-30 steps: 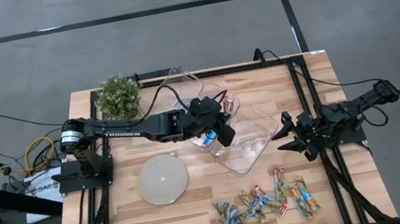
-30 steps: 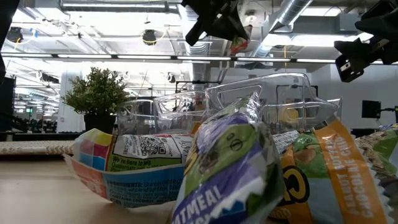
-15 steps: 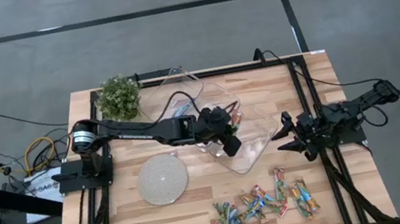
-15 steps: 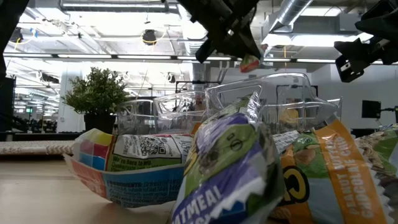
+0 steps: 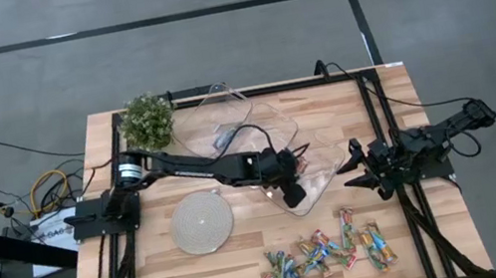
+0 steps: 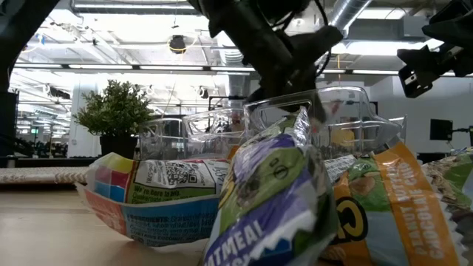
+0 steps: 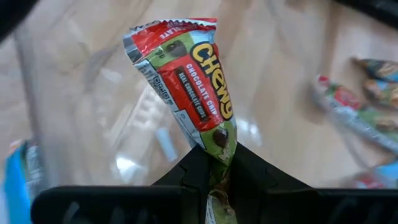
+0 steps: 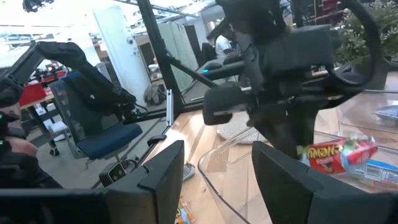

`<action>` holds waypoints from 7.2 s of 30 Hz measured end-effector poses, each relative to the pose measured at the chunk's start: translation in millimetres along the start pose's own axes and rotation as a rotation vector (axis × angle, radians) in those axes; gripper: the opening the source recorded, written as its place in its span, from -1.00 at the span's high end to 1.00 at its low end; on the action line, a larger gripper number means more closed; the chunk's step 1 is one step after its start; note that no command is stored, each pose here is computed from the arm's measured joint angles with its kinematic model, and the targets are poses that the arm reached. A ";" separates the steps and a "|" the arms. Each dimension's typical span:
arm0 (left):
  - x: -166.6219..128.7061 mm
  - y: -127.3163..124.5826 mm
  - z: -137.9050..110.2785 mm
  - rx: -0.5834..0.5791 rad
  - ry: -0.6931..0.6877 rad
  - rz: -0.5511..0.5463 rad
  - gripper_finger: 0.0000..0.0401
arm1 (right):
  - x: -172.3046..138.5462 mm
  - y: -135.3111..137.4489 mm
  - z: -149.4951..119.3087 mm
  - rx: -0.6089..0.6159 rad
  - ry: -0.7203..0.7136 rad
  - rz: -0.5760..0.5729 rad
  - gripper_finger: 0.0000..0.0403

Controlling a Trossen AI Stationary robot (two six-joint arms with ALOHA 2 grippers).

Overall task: Pick and place Granola Bars by type
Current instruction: Put the red granola bar into the bottom transparent bin, then put the blue granola bar into the top transparent bin

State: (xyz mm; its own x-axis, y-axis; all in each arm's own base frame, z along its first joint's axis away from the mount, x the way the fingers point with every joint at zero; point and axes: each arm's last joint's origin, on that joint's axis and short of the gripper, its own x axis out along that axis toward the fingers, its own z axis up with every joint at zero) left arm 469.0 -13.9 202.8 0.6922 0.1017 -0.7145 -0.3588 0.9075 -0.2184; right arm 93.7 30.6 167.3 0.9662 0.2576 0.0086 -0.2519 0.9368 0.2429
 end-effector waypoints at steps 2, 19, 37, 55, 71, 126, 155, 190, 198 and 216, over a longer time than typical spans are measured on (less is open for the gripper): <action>-0.1 3.3 -0.4 0.020 0.014 0.027 0.79 | 0.0 0.0 0.0 0.000 0.000 0.000 0.09; 0.2 12.2 -1.9 0.057 0.050 0.084 0.72 | 0.0 0.0 -0.1 0.000 0.001 -0.001 0.09; -4.6 11.0 7.1 0.054 0.025 0.096 0.39 | 0.0 0.0 -0.1 0.000 0.001 0.000 0.09; -49.4 -38.0 60.2 0.056 -0.167 -0.103 0.40 | 0.0 -0.1 -0.1 0.000 0.001 -0.001 0.09; -77.9 -106.7 50.4 0.353 -0.227 -0.550 0.40 | 0.0 0.0 -0.1 0.000 0.001 -0.001 0.09; -128.3 -197.5 -120.2 -0.191 0.345 -0.075 0.40 | 0.0 0.0 -0.1 0.000 0.001 -0.001 0.09; -70.6 -186.3 -140.0 -0.489 0.379 0.000 0.40 | 0.8 -0.1 -0.2 -0.001 0.006 -0.004 0.09; -48.7 -169.9 -131.7 -0.481 0.393 0.040 -0.29 | 1.2 -0.2 -1.1 -0.001 0.014 -0.004 0.09; -48.1 -168.5 -130.5 -0.480 0.395 0.043 -0.21 | 1.2 -0.2 -1.1 -0.001 0.014 -0.004 0.09; -42.5 -169.6 -134.1 -0.483 0.414 0.034 -0.19 | 1.3 -0.2 -1.1 -0.001 0.014 -0.004 0.09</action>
State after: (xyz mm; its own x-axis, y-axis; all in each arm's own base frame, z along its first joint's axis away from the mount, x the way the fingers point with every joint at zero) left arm 416.5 -226.9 181.0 0.4109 -0.1264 -0.9029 -0.6851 0.6106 -0.3973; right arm 94.9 31.1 166.1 0.9663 0.2572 -0.0059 -0.2482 0.9380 0.2418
